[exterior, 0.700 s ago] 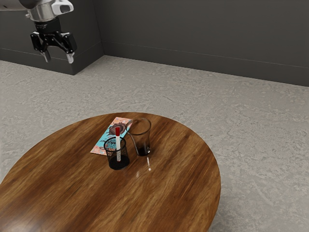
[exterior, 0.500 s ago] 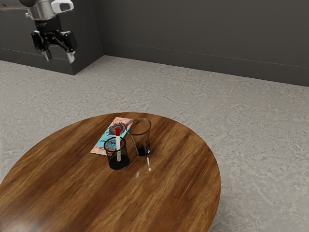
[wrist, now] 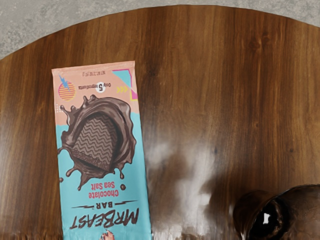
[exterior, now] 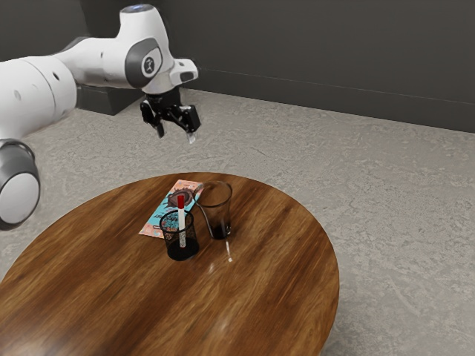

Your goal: Take the marker out of the pen holder and place it to the left of the pen holder.

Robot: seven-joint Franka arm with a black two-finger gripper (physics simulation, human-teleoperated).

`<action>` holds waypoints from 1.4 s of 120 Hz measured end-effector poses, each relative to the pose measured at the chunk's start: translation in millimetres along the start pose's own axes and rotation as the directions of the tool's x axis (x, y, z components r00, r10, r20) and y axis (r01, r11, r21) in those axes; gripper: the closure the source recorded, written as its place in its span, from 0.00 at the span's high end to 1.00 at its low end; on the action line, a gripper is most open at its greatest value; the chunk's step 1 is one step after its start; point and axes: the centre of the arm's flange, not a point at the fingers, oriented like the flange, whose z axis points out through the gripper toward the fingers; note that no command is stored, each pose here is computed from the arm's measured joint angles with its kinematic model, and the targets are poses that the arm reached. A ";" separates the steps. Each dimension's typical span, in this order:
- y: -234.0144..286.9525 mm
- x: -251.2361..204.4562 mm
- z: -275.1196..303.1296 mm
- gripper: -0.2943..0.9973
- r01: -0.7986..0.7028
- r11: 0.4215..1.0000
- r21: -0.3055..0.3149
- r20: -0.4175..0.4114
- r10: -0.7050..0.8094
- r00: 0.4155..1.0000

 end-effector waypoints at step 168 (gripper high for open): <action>49.7 -113.8 112.7 0.50 -0.162 0.984 0.069 -0.155 0.172 0.973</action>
